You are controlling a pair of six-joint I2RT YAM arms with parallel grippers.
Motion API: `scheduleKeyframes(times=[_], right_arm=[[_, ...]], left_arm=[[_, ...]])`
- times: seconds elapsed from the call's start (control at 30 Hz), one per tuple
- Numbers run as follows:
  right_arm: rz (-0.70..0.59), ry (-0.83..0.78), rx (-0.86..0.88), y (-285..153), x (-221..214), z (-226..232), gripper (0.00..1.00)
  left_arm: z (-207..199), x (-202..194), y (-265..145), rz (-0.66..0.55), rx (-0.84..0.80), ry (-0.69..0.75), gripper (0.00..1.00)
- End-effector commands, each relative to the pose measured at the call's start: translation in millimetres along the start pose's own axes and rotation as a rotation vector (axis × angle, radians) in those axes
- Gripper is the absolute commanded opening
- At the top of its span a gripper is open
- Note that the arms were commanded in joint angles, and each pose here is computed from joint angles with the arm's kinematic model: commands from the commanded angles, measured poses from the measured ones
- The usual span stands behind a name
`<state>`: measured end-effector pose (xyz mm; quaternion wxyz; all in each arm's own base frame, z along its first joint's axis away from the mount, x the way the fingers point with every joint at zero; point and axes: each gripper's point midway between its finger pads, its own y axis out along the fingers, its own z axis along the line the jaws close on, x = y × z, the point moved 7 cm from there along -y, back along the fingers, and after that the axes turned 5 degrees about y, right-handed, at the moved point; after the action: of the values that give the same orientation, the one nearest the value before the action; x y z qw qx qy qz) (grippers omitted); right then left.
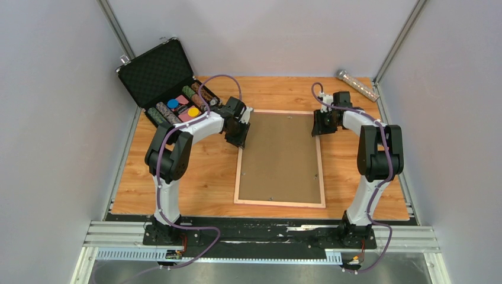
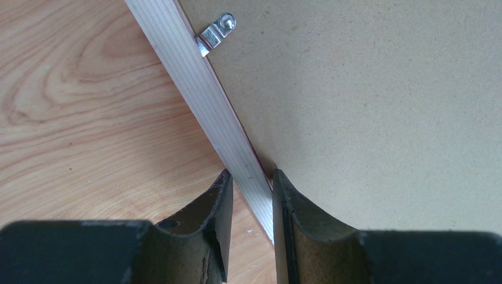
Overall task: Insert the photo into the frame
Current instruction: Install the photo frame at the center of the board.
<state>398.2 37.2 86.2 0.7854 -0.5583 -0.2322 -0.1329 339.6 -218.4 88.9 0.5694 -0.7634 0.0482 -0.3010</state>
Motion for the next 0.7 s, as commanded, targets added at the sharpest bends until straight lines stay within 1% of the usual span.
scheduleKeyframes(times=[0.0,0.27,0.37,0.4,0.47,0.67], right_arm=[[0.045,-0.031,0.068,-8,-9,12,0.34],[0.022,0.032,0.072,-11,0,10,0.34],[0.021,0.075,0.087,-11,3,12,0.37],[0.013,0.115,0.079,-13,4,2,0.38],[0.012,0.168,0.090,-14,6,-2,0.40],[0.020,0.220,0.081,-12,5,-7,0.42]], left_arm=[[2,-12,20,0.053,0.009,0.019,0.00],[2,-11,20,0.050,0.009,0.020,0.00],[2,-11,20,0.051,0.009,0.019,0.00],[2,-11,19,0.049,0.009,0.020,0.00],[2,-11,19,0.049,0.009,0.019,0.00],[3,-11,19,0.049,0.007,0.018,0.00]])
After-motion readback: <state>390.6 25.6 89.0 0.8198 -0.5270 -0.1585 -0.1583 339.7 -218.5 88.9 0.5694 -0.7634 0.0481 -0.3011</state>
